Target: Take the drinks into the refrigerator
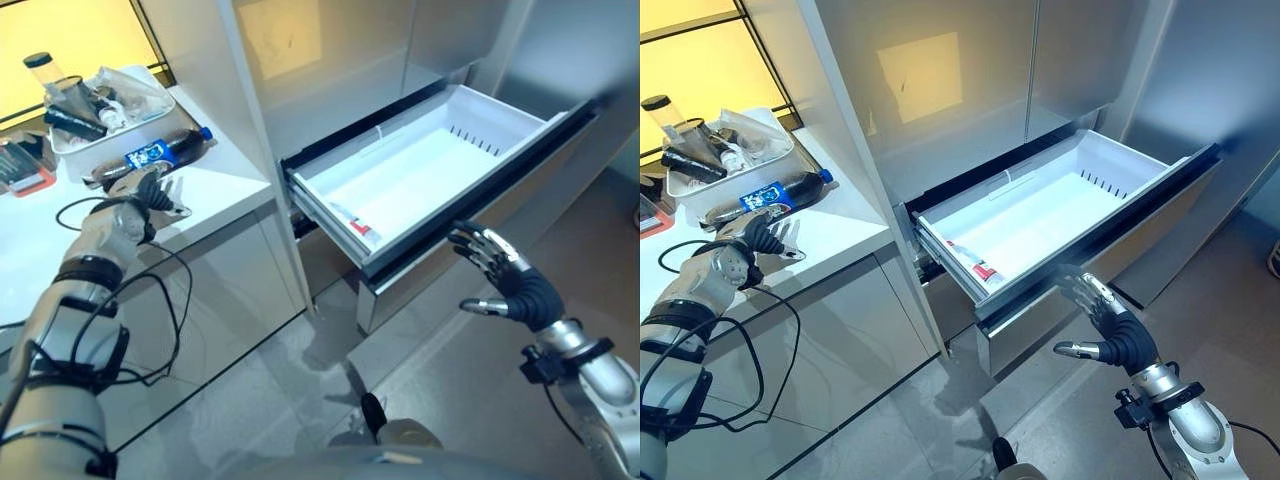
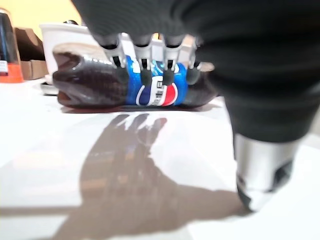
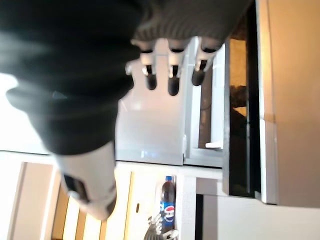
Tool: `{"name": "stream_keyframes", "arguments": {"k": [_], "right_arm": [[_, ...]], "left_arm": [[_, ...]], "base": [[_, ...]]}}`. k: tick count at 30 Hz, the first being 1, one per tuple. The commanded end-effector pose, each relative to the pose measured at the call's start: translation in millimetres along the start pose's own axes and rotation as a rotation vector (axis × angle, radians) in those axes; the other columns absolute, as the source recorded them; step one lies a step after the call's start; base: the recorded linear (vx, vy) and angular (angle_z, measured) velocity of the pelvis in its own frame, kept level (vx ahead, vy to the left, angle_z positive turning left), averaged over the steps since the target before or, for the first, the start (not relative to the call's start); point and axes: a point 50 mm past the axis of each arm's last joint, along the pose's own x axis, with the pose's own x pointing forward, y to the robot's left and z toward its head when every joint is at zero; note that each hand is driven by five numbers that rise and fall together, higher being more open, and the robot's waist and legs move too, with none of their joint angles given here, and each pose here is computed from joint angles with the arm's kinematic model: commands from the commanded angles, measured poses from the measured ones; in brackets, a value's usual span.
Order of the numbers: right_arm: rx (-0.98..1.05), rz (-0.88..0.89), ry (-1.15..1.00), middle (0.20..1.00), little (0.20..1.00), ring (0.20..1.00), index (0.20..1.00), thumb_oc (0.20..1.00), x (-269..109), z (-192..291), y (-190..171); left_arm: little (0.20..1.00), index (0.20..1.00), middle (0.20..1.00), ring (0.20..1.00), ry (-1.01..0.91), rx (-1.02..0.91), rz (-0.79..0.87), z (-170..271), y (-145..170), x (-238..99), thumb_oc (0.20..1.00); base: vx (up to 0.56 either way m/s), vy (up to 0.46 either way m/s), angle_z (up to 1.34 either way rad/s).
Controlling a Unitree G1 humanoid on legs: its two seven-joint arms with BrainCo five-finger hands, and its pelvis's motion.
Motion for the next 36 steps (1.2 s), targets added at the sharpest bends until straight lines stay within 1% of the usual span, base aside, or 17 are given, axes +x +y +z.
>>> {"name": "stream_keyframes", "arguments": {"k": [1, 5, 9, 11, 15, 16, 18, 21, 26, 31, 36], "right_arm": [[-0.048, -0.018, -0.153, 1.0, 1.0, 1.0, 1.0, 1.0, 4.4, 25.8, 0.2], [-0.047, -0.014, -0.148, 1.0, 1.0, 1.0, 1.0, 1.0, 3.3, 25.1, 0.6], [-0.046, -0.012, -0.152, 1.0, 1.0, 1.0, 1.0, 1.0, 3.1, 24.6, 1.4], [-0.048, -0.01, -0.152, 1.0, 1.0, 1.0, 1.0, 1.0, 3.4, 24.9, 1.5], [-0.05, -0.011, -0.151, 1.0, 1.0, 1.0, 1.0, 1.0, 4.5, 24.9, 1.1], [-0.051, -0.008, -0.152, 1.0, 1.0, 1.0, 1.0, 1.0, 5.8, 24.5, 1.5], [-0.053, -0.008, -0.152, 1.0, 1.0, 1.0, 1.0, 1.0, 6.2, 24.6, 1.1], [-0.069, -0.011, -0.163, 1.0, 1.0, 1.0, 1.0, 1.0, 8.5, 27.1, -0.9], [-0.076, -0.013, -0.164, 1.0, 1.0, 1.0, 1.0, 1.0, 10.1, 27.5, -2.6], [-0.082, 0.004, -0.172, 1.0, 1.0, 1.0, 1.0, 1.0, 13.9, 29.2, -2.0], [-0.08, 0.029, -0.189, 1.0, 1.0, 1.0, 1.0, 1.0, 18.1, 32.6, -0.3]], "left_arm": [[1.0, 1.0, 1.0, 1.0, -0.04, 0.048, 0.097, 12.2, 34.4, 3.9, 1.0], [1.0, 1.0, 1.0, 1.0, -0.084, 0.015, 0.146, 23.0, 39.0, 3.9, 1.0], [1.0, 1.0, 1.0, 1.0, -0.104, -0.086, 0.249, 28.2, 46.4, 2.4, 1.0], [1.0, 1.0, 1.0, 1.0, -0.106, -0.091, 0.258, 29.7, 47.1, 2.5, 1.0], [1.0, 1.0, 1.0, 1.0, -0.13, -0.16, 0.303, 38.8, 49.7, 1.9, 1.0], [1.0, 1.0, 1.0, 1.0, -0.145, -0.198, 0.339, 42.9, 51.1, 0.8, 1.0], [1.0, 1.0, 1.0, 1.0, -0.145, -0.199, 0.351, 42.5, 51.9, -0.1, 1.0], [1.0, 1.0, 1.0, 1.0, -0.198, -0.19, 0.427, 49.0, 63.0, -7.6, 1.0], [1.0, 1.0, 1.0, 1.0, -0.193, -0.177, 0.442, 42.4, 63.1, -12.1, 1.0], [1.0, 1.0, 1.0, 1.0, -0.156, -0.167, 0.431, 40.7, 66.1, -6.8, 1.0], [1.0, 1.0, 1.0, 1.0, -0.08, -0.148, 0.411, 36.1, 81.3, 2.6, 1.0]], "base": [[0.0, 0.0, 0.0], [0.0, 0.0, 0.0], [0.0, 0.0, 0.0], [0.0, 0.0, 0.0], [0.01, -0.014, 0.06], [0.01, -0.014, 0.08], [0.01, -0.013, 0.06], [0.0, 0.0, 0.0], [0.01, 0.001, 0.02], [0.0, -0.001, 0.03], [-0.03, -0.005, 0.05]]}}
